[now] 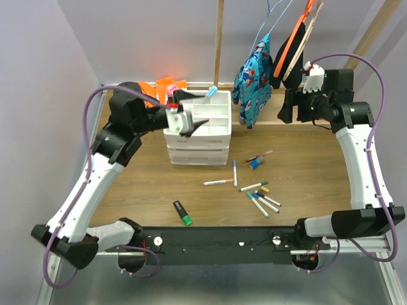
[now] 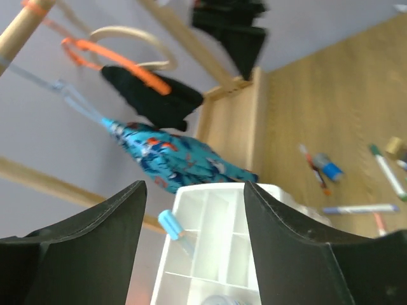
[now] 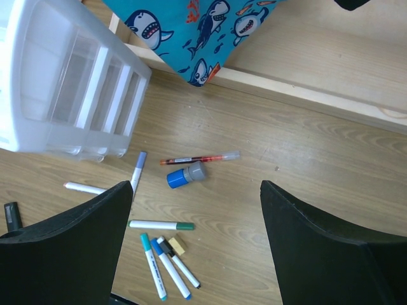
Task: Sort the stationery into containers
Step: Place the stationery in the storage box, then pick up the stationery from the corner of the board.
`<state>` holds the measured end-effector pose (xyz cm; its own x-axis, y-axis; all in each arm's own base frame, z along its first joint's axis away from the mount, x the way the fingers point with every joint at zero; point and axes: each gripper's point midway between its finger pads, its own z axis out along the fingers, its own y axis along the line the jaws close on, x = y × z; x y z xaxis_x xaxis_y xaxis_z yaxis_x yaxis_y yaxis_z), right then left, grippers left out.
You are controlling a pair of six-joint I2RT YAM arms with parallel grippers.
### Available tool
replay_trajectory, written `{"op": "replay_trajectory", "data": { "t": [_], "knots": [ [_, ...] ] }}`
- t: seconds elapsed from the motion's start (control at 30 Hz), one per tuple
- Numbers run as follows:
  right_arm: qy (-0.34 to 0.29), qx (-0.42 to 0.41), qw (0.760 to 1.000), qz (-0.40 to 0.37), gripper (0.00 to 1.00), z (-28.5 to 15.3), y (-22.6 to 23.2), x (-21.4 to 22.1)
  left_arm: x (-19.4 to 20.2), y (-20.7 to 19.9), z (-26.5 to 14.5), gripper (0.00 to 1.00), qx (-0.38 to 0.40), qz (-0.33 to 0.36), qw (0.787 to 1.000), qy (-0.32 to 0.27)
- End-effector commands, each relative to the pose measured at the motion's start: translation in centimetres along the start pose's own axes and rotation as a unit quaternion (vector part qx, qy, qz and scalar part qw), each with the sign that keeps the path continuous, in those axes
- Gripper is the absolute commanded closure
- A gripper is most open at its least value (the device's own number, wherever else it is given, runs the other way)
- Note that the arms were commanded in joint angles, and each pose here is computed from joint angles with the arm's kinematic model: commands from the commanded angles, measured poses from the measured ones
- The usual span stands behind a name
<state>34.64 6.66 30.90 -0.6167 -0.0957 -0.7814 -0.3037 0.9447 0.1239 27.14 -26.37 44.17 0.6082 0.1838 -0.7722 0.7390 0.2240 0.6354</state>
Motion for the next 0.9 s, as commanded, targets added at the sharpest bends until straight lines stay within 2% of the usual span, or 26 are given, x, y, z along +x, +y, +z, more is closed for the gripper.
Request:
{"op": "replay_trajectory", "data": {
  "t": [0.0, 0.03, 0.07, 0.1, 0.2, 0.23, 0.3, 0.33, 0.47, 0.5, 0.63, 0.8, 0.87],
  "knots": [
    [-0.012, -0.016, 1.0, -0.01, 0.11, -0.8, 0.6, 0.0, 2.8, -13.6, -5.1, 0.28, 0.269, -0.073, 0.959, 0.057],
    [-0.009, -0.017, 1.0, -0.008, 0.11, -0.6, 0.6, 0.1, 3.1, -14.7, -5.7, 0.29, 0.302, -0.054, 0.95, 0.059],
    [-0.009, -0.019, 1.0, -0.008, 0.11, -0.5, 0.7, 0.1, 3.6, -15.9, -6.3, 0.3, 0.336, -0.007, 0.94, 0.052],
    [-0.009, -0.019, 1.0, -0.009, 0.11, -0.5, 0.6, 0.1, 4.4, -18.3, -8.3, 0.32, 0.386, -0.022, 0.919, 0.078],
    [-0.012, -0.019, 1.0, -0.011, 0.11, -0.6, 0.7, -0.1, 7.8, -21.7, -9.9, 0.34, 0.444, -0.003, 0.888, 0.122],
    [-0.013, -0.019, 1.0, -0.011, 0.11, -0.6, 0.6, -0.1, 9.1, -24.3, -11.0, 0.33, 0.483, -0.004, 0.865, 0.132],
    [-0.012, -0.019, 1.0, -0.013, 0.11, -0.7, 0.7, 0.1, 11.0, -26.2, -11.9, 0.34, 0.523, 0.025, 0.84, 0.14],
    [-0.011, -0.019, 1.0, -0.013, 0.11, -0.8, 0.7, 0.2, 12.7, -27.8, -13.0, 0.34, 0.552, 0.018, 0.818, 0.161],
    [-0.004, -0.021, 1.0, -0.014, 0.11, -0.9, 0.8, 1.2, 16.3, -30.9, -13.9, 0.36, 0.597, 0.03, 0.777, 0.198],
    [-0.001, -0.022, 1.0, -0.015, 0.11, -0.9, 0.9, 1.5, 17.0, -31.1, -13.3, 0.36, 0.591, 0.042, 0.781, 0.196],
    [0.008, -0.022, 1.0, -0.013, 0.11, -1.0, 0.9, 2.2, 18.1, -33.0, -12.7, 0.37, 0.604, 0.017, 0.769, 0.207],
    [0.013, -0.025, 1.0, -0.009, 0.11, -0.9, 1.0, 2.5, 19.2, -34.6, -11.5, 0.38, 0.602, 0.018, 0.769, 0.215],
    [0.014, -0.025, 1.0, -0.009, 0.11, -0.8, 1.0, 2.4, 19.8, -35.5, -11.6, 0.38, 0.607, 0.017, 0.763, 0.223]
  ]
}}
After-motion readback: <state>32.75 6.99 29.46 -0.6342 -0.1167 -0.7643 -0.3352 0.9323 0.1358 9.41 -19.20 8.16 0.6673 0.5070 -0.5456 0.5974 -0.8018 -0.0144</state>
